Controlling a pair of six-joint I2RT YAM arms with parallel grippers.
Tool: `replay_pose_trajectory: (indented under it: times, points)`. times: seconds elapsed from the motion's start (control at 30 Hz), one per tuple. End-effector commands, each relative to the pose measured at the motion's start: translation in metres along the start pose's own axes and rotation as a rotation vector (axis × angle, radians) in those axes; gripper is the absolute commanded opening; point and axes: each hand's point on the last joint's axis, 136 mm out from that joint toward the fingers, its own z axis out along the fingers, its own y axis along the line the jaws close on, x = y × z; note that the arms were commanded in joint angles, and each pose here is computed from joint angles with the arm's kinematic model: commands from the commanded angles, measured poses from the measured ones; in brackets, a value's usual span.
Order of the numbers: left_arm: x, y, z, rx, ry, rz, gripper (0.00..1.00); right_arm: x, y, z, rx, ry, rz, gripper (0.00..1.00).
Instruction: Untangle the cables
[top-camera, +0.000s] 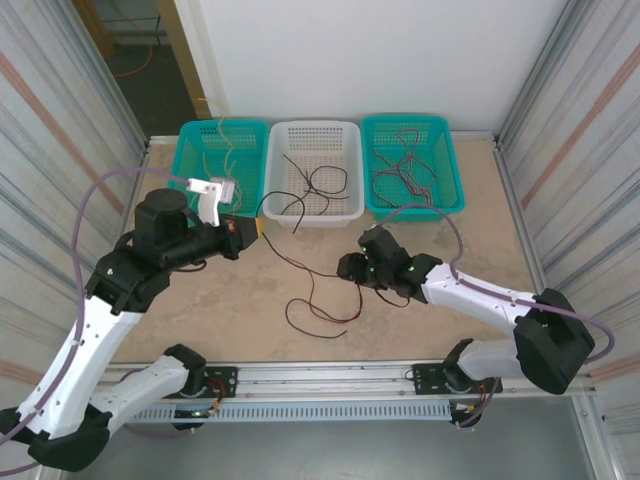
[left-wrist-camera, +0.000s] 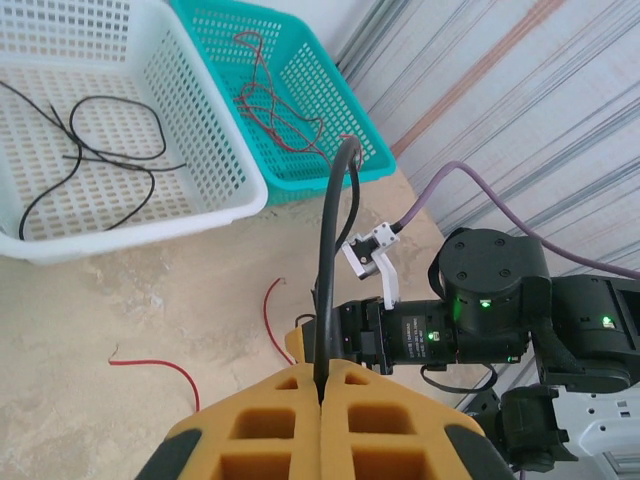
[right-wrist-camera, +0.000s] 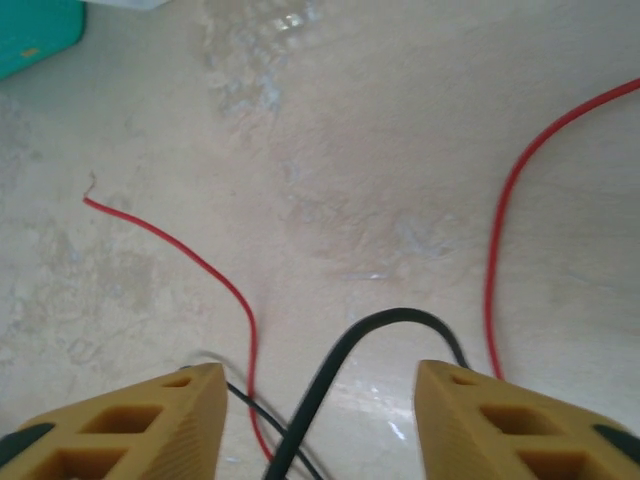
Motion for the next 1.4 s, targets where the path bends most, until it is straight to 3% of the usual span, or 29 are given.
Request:
replay_pose_trajectory:
  times: [0.0, 0.13, 0.37, 0.77, 0.93, 1.13, 1.37]
  points:
    - [-0.009, -0.006, -0.014, 0.001, -0.029, 0.05, 0.0, -0.01, -0.007, -0.018, 0.042, -0.03, -0.034, 0.56]
    - [-0.007, -0.006, -0.009, 0.011, -0.012, 0.044, 0.0, -0.02, 0.016, -0.045, 0.022, -0.075, -0.157, 0.6]
    - [-0.018, -0.012, -0.019, 0.011, -0.042, 0.075, 0.0, -0.041, 0.039, -0.095, 0.12, -0.178, -0.339, 0.6]
    - [-0.02, -0.025, -0.003, 0.105, -0.015, 0.044, 0.0, -0.012, 0.178, -0.157, -0.319, -0.272, -0.66, 0.66]
    - [-0.019, -0.015, -0.002, 0.056, -0.007, 0.044, 0.0, -0.027, 0.176, -0.182, -0.259, -0.373, -0.702, 0.68]
    - [-0.021, -0.003, -0.001, 0.045, -0.01, 0.013, 0.0, -0.043, 0.155, -0.228, -0.296, -0.476, -0.656, 0.78]
    - [-0.022, -0.003, 0.009, 0.068, 0.012, 0.0, 0.0, -0.031, 0.16, -0.205, -0.285, -0.392, -0.663, 0.75]
